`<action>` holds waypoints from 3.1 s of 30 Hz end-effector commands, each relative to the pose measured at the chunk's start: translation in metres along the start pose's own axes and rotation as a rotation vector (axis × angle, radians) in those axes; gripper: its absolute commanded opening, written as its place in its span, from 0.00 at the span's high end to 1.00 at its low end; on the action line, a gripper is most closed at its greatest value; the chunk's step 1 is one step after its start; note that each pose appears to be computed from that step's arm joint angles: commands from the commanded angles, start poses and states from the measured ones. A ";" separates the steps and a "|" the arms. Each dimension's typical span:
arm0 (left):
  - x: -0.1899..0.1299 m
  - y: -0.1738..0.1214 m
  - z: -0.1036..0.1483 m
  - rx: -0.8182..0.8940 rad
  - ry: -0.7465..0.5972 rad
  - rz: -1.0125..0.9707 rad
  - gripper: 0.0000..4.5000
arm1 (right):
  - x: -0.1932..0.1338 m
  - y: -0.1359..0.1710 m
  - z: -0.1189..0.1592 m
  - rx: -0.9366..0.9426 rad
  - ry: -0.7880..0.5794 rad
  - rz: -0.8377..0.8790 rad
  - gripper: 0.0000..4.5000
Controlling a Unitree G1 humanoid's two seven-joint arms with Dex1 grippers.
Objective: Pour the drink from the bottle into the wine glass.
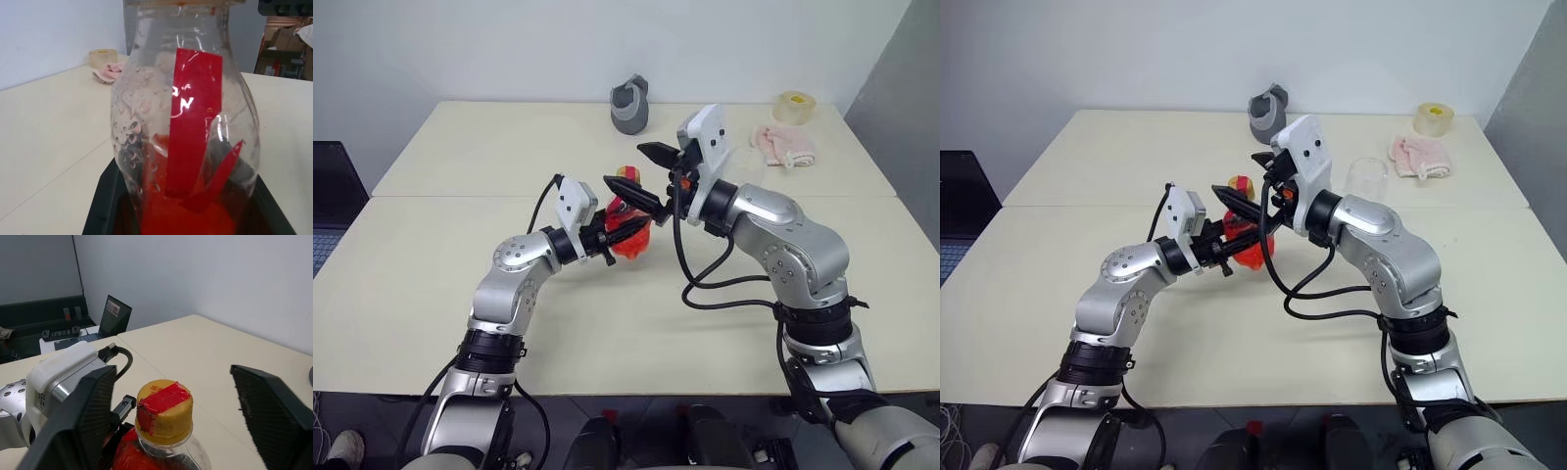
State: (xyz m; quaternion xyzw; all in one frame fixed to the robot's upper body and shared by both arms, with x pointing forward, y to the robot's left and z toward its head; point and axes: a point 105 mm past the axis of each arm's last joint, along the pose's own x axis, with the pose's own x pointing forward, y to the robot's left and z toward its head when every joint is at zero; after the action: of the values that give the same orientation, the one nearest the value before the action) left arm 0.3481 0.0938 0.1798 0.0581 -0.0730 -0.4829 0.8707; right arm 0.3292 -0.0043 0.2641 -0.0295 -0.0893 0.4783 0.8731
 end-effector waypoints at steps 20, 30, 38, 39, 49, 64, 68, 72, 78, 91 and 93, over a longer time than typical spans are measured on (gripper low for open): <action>-0.012 -0.026 0.027 0.039 -0.047 -0.116 0.71 | -0.012 0.011 0.017 -0.004 -0.059 0.333 0.74; -0.047 -0.069 0.040 0.013 -0.010 -0.233 0.71 | -0.022 0.006 0.015 -0.061 -0.029 0.643 0.74; -0.048 -0.039 0.040 0.058 -0.008 -0.097 0.71 | -0.042 0.003 0.018 -0.029 -0.021 0.613 0.23; -0.049 -0.034 0.040 0.067 -0.007 -0.078 0.71 | -0.046 0.003 0.021 -0.030 -0.021 0.585 0.15; -0.029 -0.006 0.031 0.077 -0.053 0.028 0.71 | -0.037 0.009 0.027 -0.043 -0.108 0.284 0.08; -0.004 -0.002 0.031 0.096 -0.095 -0.024 0.71 | 0.004 0.004 0.028 -0.077 -0.156 0.108 0.08; -0.004 -0.002 0.032 0.097 -0.094 -0.026 0.71 | 0.006 -0.002 0.024 -0.106 -0.132 0.080 0.08; -0.004 -0.002 0.032 0.096 -0.094 -0.025 0.71 | 0.005 -0.011 0.021 -0.137 -0.111 0.045 0.08; -0.006 0.000 0.034 0.101 -0.088 -0.026 0.71 | -0.009 -0.027 0.015 -0.169 -0.072 0.011 0.08; -0.009 0.003 0.037 0.107 -0.085 -0.022 0.71 | -0.044 -0.036 0.008 -0.145 0.001 0.064 0.08; -0.008 0.003 0.037 0.108 -0.087 -0.020 0.71 | -0.043 -0.028 0.009 -0.126 -0.009 0.108 0.08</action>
State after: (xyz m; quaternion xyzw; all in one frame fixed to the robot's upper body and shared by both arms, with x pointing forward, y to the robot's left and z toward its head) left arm 0.3441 0.1050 0.1944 0.0735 -0.0925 -0.4827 0.8678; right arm 0.3415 -0.0637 0.2591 -0.0851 -0.0966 0.4931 0.8604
